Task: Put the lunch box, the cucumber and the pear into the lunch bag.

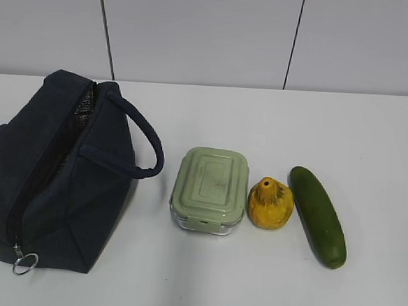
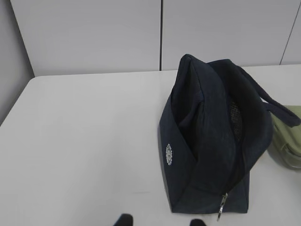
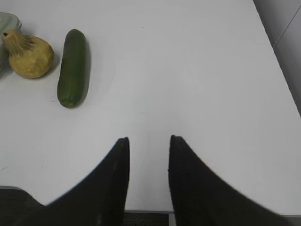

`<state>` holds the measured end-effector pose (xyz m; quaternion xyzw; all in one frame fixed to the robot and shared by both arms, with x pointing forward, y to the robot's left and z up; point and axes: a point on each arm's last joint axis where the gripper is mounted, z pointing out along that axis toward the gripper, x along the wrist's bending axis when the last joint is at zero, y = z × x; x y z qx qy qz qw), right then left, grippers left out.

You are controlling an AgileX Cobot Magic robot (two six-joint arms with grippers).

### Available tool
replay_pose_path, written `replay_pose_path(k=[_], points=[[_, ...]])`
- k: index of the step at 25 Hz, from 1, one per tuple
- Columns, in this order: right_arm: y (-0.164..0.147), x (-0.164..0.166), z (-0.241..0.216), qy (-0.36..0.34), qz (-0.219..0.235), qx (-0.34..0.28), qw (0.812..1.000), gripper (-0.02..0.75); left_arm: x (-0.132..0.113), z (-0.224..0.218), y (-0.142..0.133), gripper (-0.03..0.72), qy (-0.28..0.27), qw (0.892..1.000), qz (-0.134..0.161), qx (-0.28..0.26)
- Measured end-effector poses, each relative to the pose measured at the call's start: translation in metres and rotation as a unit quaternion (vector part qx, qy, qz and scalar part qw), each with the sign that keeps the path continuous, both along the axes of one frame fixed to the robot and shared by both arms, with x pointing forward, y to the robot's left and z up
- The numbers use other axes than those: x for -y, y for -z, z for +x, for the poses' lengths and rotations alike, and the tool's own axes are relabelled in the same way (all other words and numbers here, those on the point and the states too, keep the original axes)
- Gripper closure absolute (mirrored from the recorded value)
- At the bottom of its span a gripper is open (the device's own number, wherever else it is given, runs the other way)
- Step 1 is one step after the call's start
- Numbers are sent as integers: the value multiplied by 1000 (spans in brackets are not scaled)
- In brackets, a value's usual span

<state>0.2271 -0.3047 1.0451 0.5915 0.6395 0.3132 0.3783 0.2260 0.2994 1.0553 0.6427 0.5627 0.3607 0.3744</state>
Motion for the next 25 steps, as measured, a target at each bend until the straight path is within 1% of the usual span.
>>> replay_pose_path(k=[23, 25], points=[[0, 0, 0, 0, 0, 0, 1000, 498, 0, 0, 0, 453, 0, 1000, 0, 0], [0, 0, 0, 0, 0, 0, 1000, 498, 1, 0, 0, 453, 2, 1000, -3, 0]])
